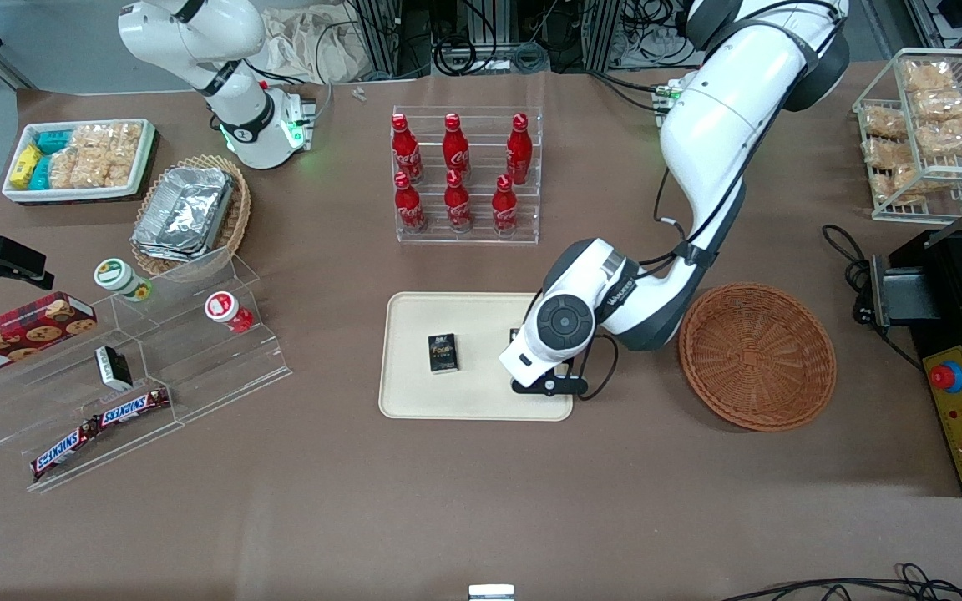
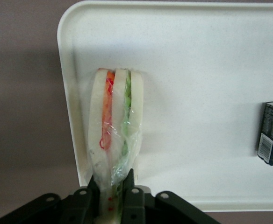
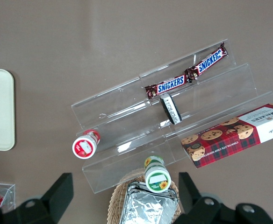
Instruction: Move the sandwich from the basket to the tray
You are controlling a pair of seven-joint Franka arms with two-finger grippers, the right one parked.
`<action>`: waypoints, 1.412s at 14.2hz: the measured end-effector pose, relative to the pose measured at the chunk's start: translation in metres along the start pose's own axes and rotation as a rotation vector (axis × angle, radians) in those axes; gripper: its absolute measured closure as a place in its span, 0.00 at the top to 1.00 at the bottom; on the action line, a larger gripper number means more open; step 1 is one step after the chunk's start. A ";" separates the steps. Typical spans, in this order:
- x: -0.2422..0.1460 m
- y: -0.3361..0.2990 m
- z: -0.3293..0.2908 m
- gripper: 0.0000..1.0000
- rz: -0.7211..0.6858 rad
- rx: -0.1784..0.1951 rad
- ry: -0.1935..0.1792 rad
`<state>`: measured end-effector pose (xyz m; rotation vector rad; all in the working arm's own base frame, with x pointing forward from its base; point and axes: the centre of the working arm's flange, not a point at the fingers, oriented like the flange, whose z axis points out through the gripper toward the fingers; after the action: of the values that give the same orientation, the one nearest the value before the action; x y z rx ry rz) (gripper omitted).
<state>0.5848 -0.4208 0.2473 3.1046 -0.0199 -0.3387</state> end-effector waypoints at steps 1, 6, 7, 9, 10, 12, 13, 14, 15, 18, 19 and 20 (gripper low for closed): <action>0.001 0.000 -0.004 0.37 -0.008 -0.004 0.006; 0.019 -0.010 -0.072 0.89 -0.058 -0.045 0.108; 0.019 -0.024 -0.093 0.97 -0.078 -0.028 0.114; 0.018 -0.059 -0.139 1.00 -0.122 -0.009 0.126; 0.014 -0.078 -0.163 1.00 -0.135 -0.009 0.143; 0.001 -0.104 -0.195 1.00 -0.122 0.000 0.170; -0.010 -0.118 -0.205 1.00 -0.107 0.014 0.176; -0.021 -0.133 -0.214 1.00 -0.092 0.029 0.182; -0.033 -0.149 -0.222 1.00 -0.078 0.042 0.194; -0.063 -0.215 -0.246 1.00 0.022 0.096 0.199; -0.070 -0.237 -0.251 1.00 0.071 0.118 0.171; -0.074 -0.259 -0.257 1.00 0.120 0.131 0.148</action>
<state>0.5709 -0.1568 0.5088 3.2293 -0.2339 -0.1080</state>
